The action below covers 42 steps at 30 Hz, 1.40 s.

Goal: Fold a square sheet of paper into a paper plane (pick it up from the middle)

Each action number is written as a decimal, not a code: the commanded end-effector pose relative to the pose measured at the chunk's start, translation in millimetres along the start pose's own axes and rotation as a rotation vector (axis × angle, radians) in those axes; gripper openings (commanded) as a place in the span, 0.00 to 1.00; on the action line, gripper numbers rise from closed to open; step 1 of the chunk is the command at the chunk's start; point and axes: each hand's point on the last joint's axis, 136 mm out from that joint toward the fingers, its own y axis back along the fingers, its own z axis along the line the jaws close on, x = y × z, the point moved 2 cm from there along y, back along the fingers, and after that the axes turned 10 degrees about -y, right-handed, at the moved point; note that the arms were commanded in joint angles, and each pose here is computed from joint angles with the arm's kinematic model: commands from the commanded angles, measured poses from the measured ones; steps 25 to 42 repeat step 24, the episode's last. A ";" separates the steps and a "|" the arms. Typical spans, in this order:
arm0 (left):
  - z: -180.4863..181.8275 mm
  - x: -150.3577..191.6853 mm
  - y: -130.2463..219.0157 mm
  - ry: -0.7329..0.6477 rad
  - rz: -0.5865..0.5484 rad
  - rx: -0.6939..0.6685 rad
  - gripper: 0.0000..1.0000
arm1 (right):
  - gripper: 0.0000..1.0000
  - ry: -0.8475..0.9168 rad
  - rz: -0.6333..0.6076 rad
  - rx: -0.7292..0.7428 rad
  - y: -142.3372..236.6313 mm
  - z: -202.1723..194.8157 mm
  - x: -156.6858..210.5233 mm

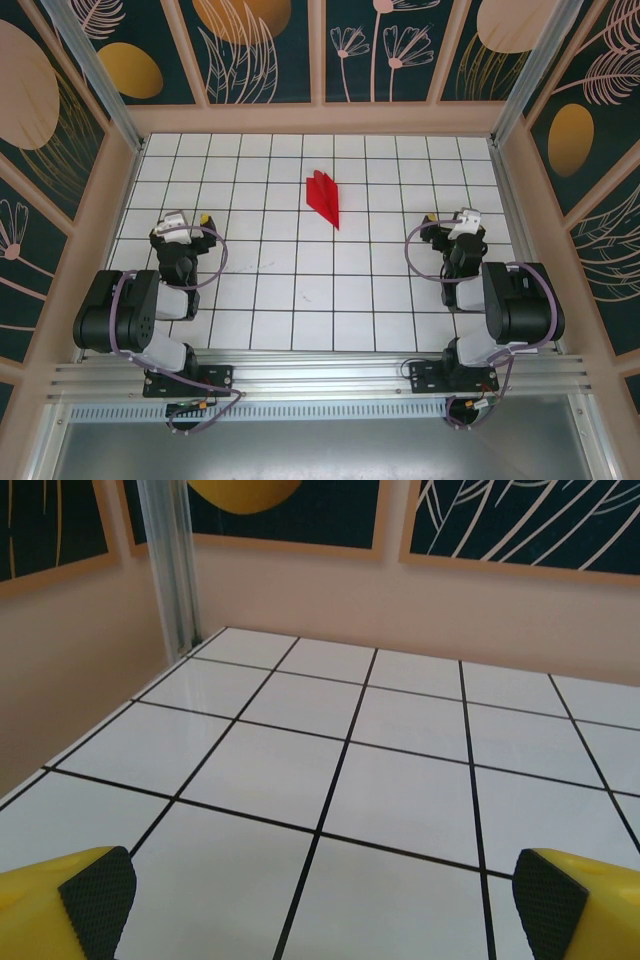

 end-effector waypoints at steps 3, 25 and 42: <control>3.2 -16.7 2.0 0.014 -0.079 -0.009 0.99 | 0.99 0.004 -0.054 -0.036 1.1 4.3 -11.5; -8.5 -15.3 -3.3 -0.016 -0.061 0.061 0.98 | 0.99 0.003 -0.054 -0.035 1.5 3.9 -11.3; -8.5 -15.3 -3.3 -0.016 -0.061 0.061 0.98 | 0.99 0.003 -0.054 -0.035 1.5 3.9 -11.3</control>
